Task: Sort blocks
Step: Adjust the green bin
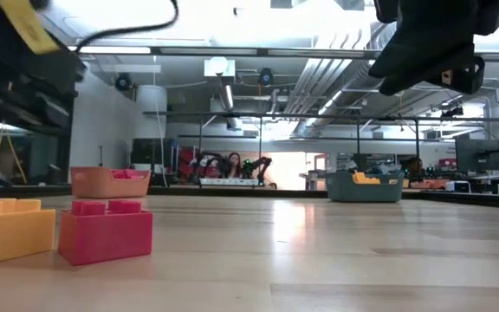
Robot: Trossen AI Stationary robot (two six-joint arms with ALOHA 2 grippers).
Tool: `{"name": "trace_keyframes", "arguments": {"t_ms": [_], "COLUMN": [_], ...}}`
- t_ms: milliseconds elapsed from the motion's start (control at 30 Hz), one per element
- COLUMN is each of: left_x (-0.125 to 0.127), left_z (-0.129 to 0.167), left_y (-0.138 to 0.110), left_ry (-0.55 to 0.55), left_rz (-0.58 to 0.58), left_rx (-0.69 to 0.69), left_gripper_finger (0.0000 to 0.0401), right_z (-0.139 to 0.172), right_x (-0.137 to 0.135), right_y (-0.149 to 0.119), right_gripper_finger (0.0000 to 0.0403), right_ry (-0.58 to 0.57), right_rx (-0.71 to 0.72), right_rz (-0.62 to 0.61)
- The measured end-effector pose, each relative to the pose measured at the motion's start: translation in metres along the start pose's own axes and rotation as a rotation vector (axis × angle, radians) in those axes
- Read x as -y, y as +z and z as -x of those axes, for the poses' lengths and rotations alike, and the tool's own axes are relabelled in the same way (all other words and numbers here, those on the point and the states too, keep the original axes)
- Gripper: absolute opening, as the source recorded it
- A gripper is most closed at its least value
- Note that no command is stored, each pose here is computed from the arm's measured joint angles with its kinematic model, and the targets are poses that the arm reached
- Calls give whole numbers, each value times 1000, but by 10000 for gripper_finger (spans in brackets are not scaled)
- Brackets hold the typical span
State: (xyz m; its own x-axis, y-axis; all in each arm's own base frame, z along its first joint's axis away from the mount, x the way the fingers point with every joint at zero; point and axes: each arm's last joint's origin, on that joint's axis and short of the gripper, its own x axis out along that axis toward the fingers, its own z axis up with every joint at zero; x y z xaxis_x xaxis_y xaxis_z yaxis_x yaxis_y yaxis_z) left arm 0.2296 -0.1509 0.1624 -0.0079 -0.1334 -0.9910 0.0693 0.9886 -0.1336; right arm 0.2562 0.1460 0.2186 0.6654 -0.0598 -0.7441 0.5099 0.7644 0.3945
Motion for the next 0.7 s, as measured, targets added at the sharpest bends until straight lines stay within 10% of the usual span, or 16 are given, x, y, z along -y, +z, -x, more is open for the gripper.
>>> {"name": "trace_keyframes", "arguments": {"t_ms": [433,700], "left_x": [-11,-10], "left_z": [48,16], "left_y": [-30,-23], "left_ry": [-22,51], "left_rz": [324,211], "left_rx": [227,85], "left_gripper_finger": [0,0], "right_z": [1,3], "right_x": [-4,-15], "right_y": [0,2], "right_gripper_finger": [0,0], "right_ry": [36,134], "right_rx": [15,61], "right_rz": [181,122]}}
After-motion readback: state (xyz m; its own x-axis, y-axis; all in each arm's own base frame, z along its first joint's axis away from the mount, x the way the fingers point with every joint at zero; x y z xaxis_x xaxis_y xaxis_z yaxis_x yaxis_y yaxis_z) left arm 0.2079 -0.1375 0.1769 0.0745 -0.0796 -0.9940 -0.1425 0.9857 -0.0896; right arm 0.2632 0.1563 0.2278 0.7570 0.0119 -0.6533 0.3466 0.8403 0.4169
